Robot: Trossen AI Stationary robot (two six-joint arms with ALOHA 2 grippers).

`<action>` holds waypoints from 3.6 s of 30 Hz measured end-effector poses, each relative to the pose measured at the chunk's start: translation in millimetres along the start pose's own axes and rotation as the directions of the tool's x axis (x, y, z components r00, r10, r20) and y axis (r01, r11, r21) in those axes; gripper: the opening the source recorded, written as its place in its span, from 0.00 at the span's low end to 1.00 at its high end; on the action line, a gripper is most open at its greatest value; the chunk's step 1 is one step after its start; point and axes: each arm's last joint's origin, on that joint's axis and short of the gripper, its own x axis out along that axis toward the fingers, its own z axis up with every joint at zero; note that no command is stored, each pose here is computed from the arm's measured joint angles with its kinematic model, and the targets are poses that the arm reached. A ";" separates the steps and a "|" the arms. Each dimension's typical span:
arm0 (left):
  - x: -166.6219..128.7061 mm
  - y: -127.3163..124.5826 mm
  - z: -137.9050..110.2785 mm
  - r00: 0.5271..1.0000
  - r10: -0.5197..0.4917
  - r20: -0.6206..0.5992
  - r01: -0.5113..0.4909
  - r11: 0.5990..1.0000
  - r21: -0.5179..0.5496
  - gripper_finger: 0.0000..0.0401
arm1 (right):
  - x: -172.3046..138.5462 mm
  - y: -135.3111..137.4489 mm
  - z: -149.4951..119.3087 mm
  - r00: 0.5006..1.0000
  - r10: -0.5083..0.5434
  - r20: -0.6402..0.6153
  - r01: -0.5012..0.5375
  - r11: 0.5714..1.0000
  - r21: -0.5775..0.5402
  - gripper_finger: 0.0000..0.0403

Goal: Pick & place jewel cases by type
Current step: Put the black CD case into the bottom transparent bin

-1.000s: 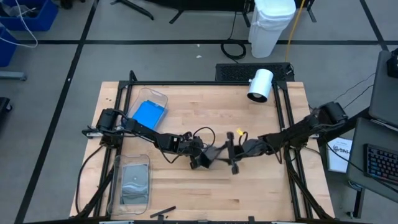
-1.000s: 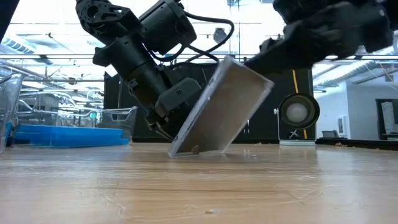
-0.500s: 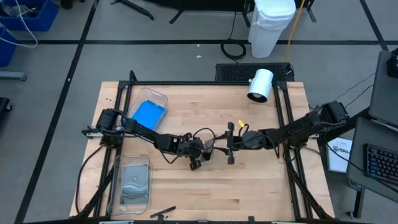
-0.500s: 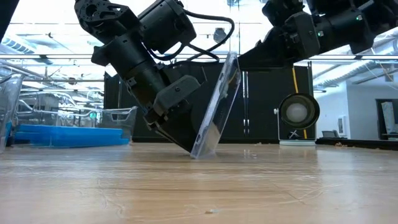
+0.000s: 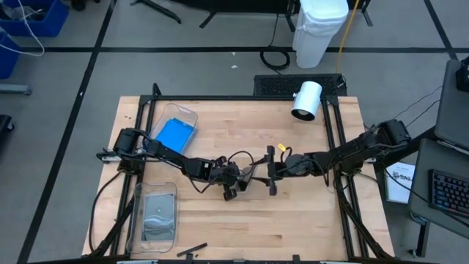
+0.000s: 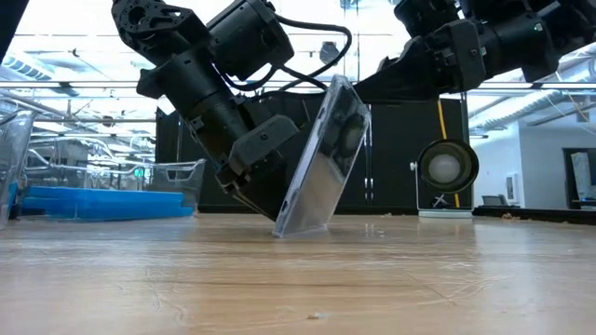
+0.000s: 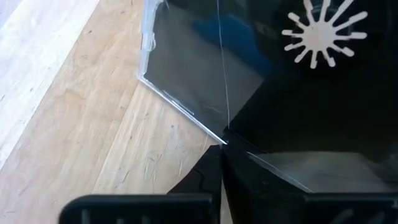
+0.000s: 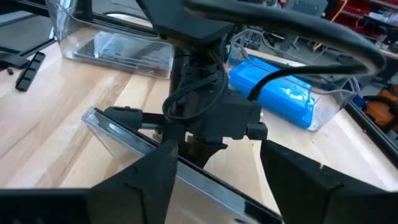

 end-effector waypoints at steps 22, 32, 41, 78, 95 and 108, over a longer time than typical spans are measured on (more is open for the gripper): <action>0.2 -0.8 2.6 1.000 -0.013 0.024 0.012 0.999 0.038 0.01 | 21.6 -26.7 4.3 0.987 -0.027 0.156 0.009 0.993 0.118 0.55; -0.5 -2.4 0.1 1.000 -0.015 0.014 0.013 0.996 0.091 0.11 | 52.2 -16.8 -1.7 0.985 0.127 0.114 -0.141 0.982 0.125 0.55; -0.4 -3.0 1.5 1.000 -0.026 0.011 0.025 0.996 0.084 0.06 | 32.3 -7.1 8.6 0.986 0.167 0.005 -0.167 0.982 0.087 0.52; 68.4 7.0 38.6 0.965 -0.225 0.137 0.171 0.931 0.321 0.14 | -97.1 60.8 -58.3 0.598 0.135 -0.790 0.260 0.899 0.351 0.52; 64.8 -9.5 73.4 0.943 -0.315 0.111 0.223 0.842 0.492 0.14 | -100.2 50.8 -97.7 0.657 0.012 -0.754 0.342 0.886 0.312 0.52; 12.0 -38.7 101.6 0.860 -0.470 0.199 0.247 0.724 0.644 0.14 | -102.8 53.4 -85.7 0.734 0.073 -0.676 0.321 0.839 0.439 0.52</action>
